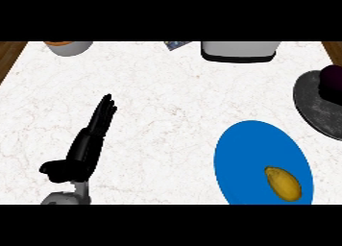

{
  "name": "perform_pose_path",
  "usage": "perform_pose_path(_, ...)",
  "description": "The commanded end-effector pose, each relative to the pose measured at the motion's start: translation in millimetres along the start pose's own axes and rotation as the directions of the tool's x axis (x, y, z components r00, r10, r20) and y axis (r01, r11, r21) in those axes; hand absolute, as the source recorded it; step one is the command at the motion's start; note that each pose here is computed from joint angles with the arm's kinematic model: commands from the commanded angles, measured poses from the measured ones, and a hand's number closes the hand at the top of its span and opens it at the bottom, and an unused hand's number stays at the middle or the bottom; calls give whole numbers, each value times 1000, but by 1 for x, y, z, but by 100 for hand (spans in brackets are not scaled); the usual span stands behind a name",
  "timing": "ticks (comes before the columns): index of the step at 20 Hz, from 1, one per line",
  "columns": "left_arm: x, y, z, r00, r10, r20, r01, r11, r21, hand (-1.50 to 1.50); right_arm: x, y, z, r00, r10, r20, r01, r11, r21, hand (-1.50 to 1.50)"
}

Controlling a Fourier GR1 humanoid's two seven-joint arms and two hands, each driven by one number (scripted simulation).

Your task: Pick the eggplant from the plate and place it in the pan

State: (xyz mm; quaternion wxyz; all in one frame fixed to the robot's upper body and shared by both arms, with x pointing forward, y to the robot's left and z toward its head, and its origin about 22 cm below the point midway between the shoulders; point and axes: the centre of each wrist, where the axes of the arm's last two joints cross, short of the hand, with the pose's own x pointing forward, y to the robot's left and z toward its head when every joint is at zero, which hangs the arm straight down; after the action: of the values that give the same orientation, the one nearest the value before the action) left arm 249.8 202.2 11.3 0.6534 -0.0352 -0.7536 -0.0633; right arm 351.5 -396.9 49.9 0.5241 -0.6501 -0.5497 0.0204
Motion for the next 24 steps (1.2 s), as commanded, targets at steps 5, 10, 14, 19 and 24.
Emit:
perform_pose_path(5, -3, 10, -1, 1000, 4, -1, -4, 1000, -17, 0, -45, -19, -43, 999, -31, -17, 30, 998, -56, 150)
perform_pose_path(10, -3, -11, -3, 1000, 21, 12, -20, 999, -43, 0, -71, -12, -30, 973, 148, -179, -84, 944, 320, -150)
perform_pose_path(14, 4, -21, -6, 1000, 8, 24, -6, 998, -67, 0, -57, -3, -32, 978, 34, -206, 67, 883, 465, -150)
perform_pose_path(19, 12, -12, -10, 999, 16, 38, -14, 999, -41, 0, -70, -7, -29, 984, -56, -169, 127, 888, 442, -150)
perform_pose_path(24, 5, -14, -5, 999, 21, 24, -20, 999, -42, 0, -48, -3, -37, 945, -286, -156, 318, 912, 257, -150)
